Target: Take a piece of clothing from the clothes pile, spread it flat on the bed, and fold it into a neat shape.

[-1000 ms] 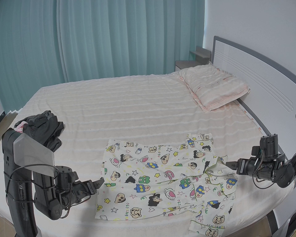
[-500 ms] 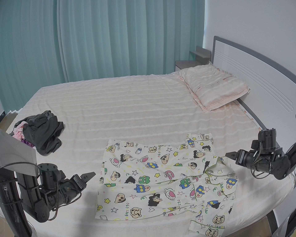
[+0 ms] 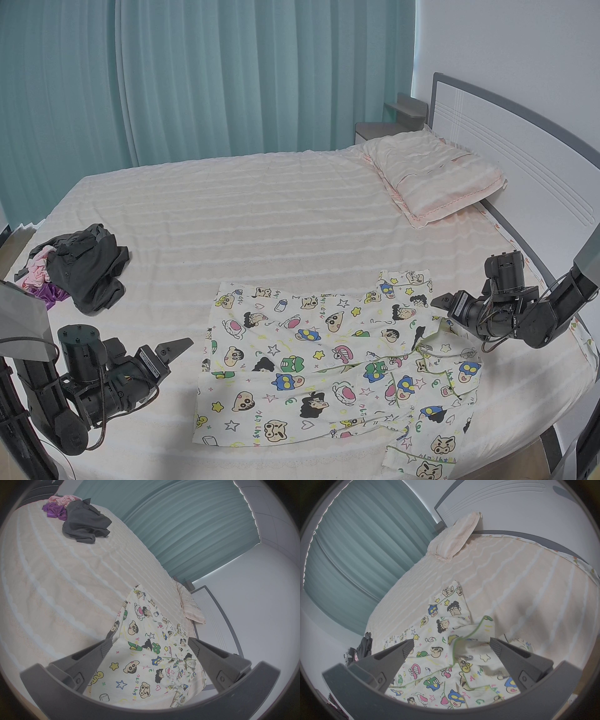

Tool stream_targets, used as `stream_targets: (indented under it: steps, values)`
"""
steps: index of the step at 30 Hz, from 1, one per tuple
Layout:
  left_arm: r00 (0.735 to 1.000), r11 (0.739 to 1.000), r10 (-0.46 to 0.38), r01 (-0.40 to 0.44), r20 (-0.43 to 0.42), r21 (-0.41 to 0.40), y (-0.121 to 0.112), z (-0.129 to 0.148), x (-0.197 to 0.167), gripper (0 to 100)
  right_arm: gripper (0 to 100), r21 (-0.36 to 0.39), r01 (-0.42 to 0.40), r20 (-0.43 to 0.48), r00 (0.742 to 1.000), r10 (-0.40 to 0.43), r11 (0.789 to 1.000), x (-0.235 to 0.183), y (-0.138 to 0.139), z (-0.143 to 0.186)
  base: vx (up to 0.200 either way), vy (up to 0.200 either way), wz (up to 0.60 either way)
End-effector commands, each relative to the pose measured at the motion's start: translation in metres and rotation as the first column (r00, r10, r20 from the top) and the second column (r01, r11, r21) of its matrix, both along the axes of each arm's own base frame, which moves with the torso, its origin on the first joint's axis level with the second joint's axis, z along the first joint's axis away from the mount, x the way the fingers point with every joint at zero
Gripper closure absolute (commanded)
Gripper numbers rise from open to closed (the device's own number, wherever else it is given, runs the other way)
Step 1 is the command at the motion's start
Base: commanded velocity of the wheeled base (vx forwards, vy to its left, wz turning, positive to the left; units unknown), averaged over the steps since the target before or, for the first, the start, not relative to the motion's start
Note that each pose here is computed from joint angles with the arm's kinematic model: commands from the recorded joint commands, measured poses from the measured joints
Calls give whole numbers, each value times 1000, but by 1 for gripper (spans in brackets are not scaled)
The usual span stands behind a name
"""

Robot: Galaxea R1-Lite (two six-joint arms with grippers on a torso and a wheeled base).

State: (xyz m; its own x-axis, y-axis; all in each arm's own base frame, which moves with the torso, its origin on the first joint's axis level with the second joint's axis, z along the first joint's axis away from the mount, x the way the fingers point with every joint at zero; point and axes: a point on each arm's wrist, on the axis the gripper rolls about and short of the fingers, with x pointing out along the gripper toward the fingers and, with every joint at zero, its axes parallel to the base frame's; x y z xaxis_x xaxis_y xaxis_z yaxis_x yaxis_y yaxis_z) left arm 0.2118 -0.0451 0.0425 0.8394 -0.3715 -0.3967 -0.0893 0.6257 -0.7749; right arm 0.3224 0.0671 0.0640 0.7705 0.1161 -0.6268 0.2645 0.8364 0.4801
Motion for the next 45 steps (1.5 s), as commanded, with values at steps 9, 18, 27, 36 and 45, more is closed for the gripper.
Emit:
stream_targets:
  steps: [9, 18, 27, 36, 45]
  values:
    - [1000, 1000, 1, -1, -2, -12, 0, 1, -4, 0, 0, -31, -107, -54, 993, 106, 994, -27, 36, -5, 0, 0, 0]
    - [1000, 1000, 7, -7, -2, -11, 0, 1, -4, 0, 0, -100, -37, -60, 998, 32, 994, 8, 42, -27, 0, 0, 0]
    - [1000, 1000, 7, -7, -1, -10, 0, 1, -4, 0, 100, -145, -69, -107, 993, 53, 987, 19, 47, -19, 0, 0, 0]
    - [1000, 1000, 8, -8, -9, -8, 0, -1, -3, 0, 100, -206, -135, -156, 982, 104, 969, 42, 56, -6, 0, 0, 0]
    - [1000, 1000, 10, -10, -30, -3, 0, -5, -2, 0, 100, -216, -162, -194, 974, 120, 963, 87, 73, -27, 0, 0, 0]
